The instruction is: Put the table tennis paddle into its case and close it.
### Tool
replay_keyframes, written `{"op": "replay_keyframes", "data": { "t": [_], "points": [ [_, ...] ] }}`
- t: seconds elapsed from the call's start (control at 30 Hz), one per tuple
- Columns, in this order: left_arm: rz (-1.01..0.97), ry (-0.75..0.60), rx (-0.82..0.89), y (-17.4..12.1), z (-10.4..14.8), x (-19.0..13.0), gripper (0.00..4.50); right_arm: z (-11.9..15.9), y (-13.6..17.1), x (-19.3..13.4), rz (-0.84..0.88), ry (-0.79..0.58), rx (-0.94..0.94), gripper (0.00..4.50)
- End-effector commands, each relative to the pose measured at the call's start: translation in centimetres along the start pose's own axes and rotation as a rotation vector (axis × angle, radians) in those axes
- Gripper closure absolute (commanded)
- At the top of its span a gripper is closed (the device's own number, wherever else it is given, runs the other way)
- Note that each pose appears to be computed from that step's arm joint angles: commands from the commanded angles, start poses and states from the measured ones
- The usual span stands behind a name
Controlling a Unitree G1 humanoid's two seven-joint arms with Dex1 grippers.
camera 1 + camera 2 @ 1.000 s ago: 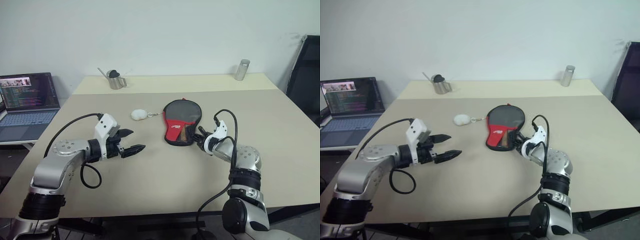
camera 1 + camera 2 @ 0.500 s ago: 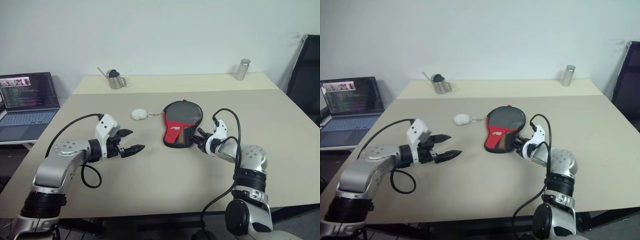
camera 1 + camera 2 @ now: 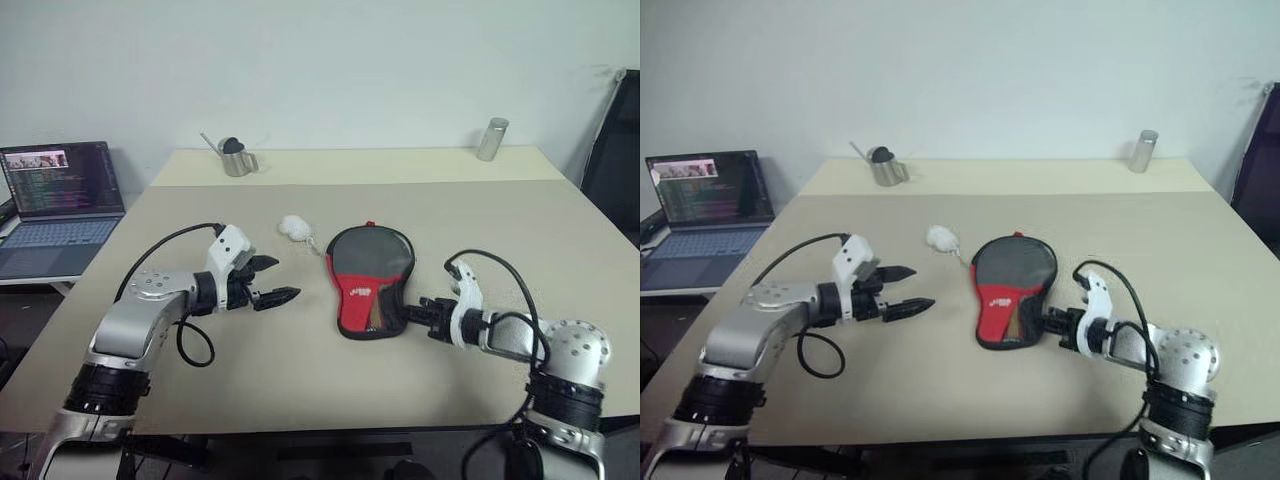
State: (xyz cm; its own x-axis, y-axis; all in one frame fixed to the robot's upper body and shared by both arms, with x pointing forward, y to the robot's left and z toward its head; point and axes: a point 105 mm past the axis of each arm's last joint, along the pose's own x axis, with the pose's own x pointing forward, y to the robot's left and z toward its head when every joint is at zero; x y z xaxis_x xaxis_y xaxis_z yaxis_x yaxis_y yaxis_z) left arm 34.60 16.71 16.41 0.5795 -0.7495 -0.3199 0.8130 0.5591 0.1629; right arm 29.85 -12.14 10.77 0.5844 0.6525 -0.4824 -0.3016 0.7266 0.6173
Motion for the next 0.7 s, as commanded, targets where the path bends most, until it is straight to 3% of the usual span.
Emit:
{"op": "replay_keyframes", "data": {
  "t": [0.03, 0.27, 0.7],
  "points": [
    [-0.023, -0.023, 0.051, 0.2, 1.2, 0.3, 0.0, -2.2, 1.5, -1.4, 0.093, 0.068, -0.077, 4.49],
    [-0.056, -0.023, 0.069, 0.3, 1.5, 1.3, 0.0, -5.3, 1.6, -3.9, 0.127, 0.18, -0.103, 4.49],
    [-0.067, -0.032, 0.081, 0.4, 1.7, 1.8, 0.0, -5.8, 1.8, -5.5, 0.142, 0.279, -0.204, 4.49]
  ]
}}
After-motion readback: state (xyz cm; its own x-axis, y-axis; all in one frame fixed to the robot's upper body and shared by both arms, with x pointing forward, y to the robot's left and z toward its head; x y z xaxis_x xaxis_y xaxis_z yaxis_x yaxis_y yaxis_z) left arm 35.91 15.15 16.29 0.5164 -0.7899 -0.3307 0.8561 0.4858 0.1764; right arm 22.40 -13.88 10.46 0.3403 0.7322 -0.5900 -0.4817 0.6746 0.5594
